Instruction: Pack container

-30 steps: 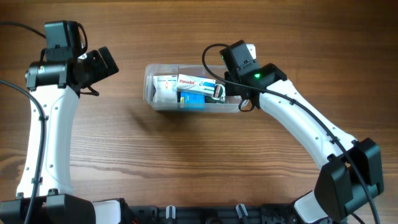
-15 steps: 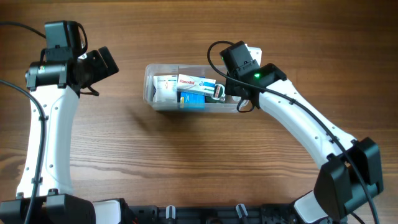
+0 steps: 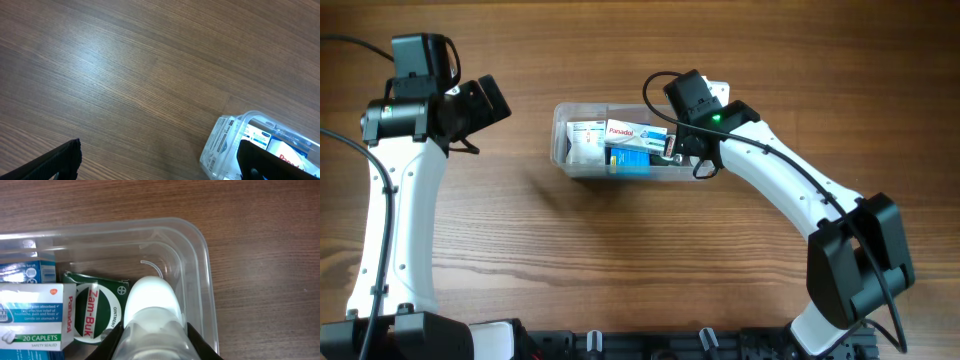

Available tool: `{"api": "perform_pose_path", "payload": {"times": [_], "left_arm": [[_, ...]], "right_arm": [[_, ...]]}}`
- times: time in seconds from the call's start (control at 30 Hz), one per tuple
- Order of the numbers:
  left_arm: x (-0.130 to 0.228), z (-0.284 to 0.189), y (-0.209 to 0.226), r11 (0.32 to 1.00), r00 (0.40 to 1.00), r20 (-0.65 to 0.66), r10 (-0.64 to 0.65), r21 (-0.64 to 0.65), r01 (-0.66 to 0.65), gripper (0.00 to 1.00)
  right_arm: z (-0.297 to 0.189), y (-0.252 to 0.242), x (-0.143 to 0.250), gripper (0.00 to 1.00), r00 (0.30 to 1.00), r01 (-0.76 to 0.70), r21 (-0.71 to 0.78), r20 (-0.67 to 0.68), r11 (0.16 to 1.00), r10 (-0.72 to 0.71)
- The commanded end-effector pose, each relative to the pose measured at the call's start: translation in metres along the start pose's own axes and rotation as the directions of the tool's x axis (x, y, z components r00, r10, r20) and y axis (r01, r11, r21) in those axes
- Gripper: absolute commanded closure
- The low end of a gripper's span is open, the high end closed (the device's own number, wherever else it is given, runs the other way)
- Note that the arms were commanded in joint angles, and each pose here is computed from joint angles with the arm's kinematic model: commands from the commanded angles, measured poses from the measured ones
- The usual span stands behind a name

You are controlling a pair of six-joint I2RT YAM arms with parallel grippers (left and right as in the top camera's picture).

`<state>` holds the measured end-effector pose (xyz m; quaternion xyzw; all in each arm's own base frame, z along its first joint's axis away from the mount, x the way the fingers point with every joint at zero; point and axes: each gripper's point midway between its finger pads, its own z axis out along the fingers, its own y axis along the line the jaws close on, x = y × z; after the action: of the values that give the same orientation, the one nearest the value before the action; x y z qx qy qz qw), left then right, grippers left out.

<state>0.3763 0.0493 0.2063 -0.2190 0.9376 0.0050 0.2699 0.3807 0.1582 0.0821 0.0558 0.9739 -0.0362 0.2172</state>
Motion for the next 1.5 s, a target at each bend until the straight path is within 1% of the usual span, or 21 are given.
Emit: {"api": "perform_pose_path", "payload": {"times": [0.0, 0.2, 0.3, 0.33, 0.47, 0.5, 0.53, 0.6, 0.67, 0.77, 1.1, 1.17, 1.23, 1.37, 1.47], "left_arm": [[-0.003, -0.004, -0.001, 1.0, 1.0, 0.01, 0.008, 0.01, -0.008, 0.0], [-0.003, -0.004, 0.0, 1.0, 1.0, 0.01, 0.008, 0.01, -0.008, 0.0], [-0.003, -0.004, -0.001, 1.0, 1.0, 0.01, 0.008, 0.01, -0.008, 0.0], [-0.003, -0.004, -0.001, 1.0, 1.0, 0.01, 0.008, 0.01, -0.008, 0.0], [-0.003, -0.004, 0.0, 1.0, 1.0, 0.01, 0.008, 0.01, -0.008, 0.0], [-0.003, -0.004, 0.0, 1.0, 1.0, 0.01, 0.008, 0.01, -0.008, 0.0], [-0.003, -0.004, -0.001, 1.0, 1.0, 0.01, 0.008, 0.01, -0.008, 0.0], [-0.003, -0.004, -0.001, 1.0, 1.0, 0.01, 0.008, 0.01, -0.008, 0.0], [-0.003, -0.004, -0.001, 1.0, 1.0, 0.01, 0.008, 0.01, -0.008, 0.0], [-0.003, -0.004, 0.0, 1.0, 1.0, 0.01, 0.008, 0.01, -0.008, 0.0], [-0.003, -0.004, -0.001, 1.0, 1.0, 0.01, 0.008, 0.01, -0.008, 0.0], [-0.003, -0.004, -0.001, 1.0, 1.0, 0.01, 0.008, 0.01, -0.008, 0.0], [-0.003, -0.004, 0.0, 1.0, 1.0, 0.01, 0.008, 0.01, -0.008, 0.0], [-0.003, -0.004, -0.001, 1.0, 1.0, 0.01, 0.008, 0.01, -0.008, 0.0], [-0.003, -0.004, -0.001, 1.0, 1.0, 0.01, 0.008, 0.01, -0.008, 0.0]], "right_arm": [[0.014, 0.011, 0.01, 0.87, 0.998, 0.012, -0.039, -0.053, 0.999, -0.014], [0.013, 0.016, 0.011, 0.85, 0.998, 0.015, -0.066, -0.061, 0.998, -0.019], [0.013, 0.018, 0.013, 0.79, 0.997, 0.029, -0.079, -0.068, 0.996, -0.034], [0.013, 0.018, 0.013, 0.75, 0.997, 0.03, -0.079, -0.068, 0.996, -0.035], [0.013, 0.017, 0.014, 0.68, 0.996, 0.039, -0.076, -0.074, 0.996, -0.045], [0.013, 0.017, 0.014, 0.65, 0.996, 0.046, -0.077, -0.073, 0.996, -0.052], [0.013, 0.017, 0.014, 0.59, 0.995, 0.057, -0.078, -0.072, 0.995, -0.063], [0.013, 0.016, 0.015, 0.53, 0.995, 0.06, -0.074, -0.075, 0.995, -0.065], [0.013, 0.015, 0.015, 0.5, 0.995, 0.062, -0.067, -0.073, 0.996, -0.067], [0.012, 0.012, 0.012, 0.48, 0.993, 0.1, -0.053, -0.057, 0.994, -0.103], [-0.019, 0.009, -0.02, 0.48, 0.991, 0.108, -0.059, 0.081, 0.992, -0.103], [-0.026, 0.005, -0.027, 0.47, 0.987, 0.113, -0.038, 0.116, 0.993, -0.108], [-0.035, 0.0, -0.035, 0.43, 0.98, 0.125, -0.019, 0.157, 0.992, -0.121], [-0.066, -0.002, -0.05, 0.39, 0.961, 0.157, -0.044, 0.238, 0.987, -0.142], [-0.106, -0.004, -0.06, 0.35, 0.943, 0.146, -0.104, 0.316, 0.984, -0.107]]}}
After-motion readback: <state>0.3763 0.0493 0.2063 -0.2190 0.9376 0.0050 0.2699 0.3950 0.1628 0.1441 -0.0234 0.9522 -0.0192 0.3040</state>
